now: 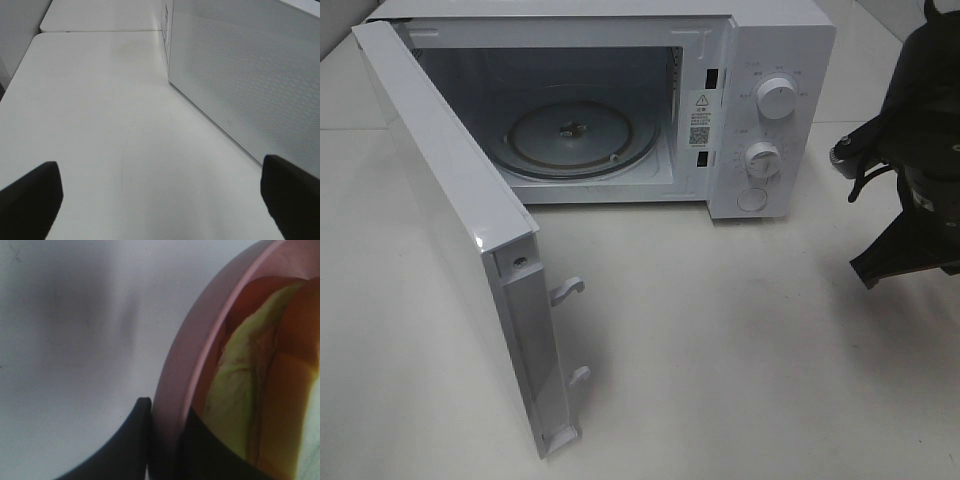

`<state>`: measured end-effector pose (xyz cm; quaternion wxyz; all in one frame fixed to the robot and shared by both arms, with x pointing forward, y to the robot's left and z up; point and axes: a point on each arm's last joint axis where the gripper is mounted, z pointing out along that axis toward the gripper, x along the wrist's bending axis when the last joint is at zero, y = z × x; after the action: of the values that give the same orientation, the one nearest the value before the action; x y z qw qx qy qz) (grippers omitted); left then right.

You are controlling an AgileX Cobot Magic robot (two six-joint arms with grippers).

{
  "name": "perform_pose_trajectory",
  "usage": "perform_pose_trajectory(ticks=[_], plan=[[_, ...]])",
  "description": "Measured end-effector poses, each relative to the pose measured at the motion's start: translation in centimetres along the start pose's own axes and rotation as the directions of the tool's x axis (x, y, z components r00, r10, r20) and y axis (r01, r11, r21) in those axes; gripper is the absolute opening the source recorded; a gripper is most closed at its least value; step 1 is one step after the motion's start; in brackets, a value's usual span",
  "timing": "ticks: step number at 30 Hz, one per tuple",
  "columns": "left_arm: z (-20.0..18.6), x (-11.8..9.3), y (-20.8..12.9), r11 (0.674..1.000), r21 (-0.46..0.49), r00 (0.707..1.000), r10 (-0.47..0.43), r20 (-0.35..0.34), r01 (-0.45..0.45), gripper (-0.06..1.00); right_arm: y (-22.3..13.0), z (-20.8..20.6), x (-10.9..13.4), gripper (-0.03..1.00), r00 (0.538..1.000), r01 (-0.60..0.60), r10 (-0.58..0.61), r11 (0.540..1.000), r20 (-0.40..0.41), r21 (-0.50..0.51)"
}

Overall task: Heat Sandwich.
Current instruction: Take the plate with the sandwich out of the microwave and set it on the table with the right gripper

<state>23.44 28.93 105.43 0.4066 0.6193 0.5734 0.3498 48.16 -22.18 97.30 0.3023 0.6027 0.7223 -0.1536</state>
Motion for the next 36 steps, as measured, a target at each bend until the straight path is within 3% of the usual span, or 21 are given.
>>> perform_pose_trajectory(ticks=[36], plan=[[0.0,0.0,0.0,1.0,0.0,1.0,0.0,0.0,0.0,0.99,1.3,5.5,4.3,0.13,1.0,0.014,-0.014,1.0,-0.018,-0.019]])
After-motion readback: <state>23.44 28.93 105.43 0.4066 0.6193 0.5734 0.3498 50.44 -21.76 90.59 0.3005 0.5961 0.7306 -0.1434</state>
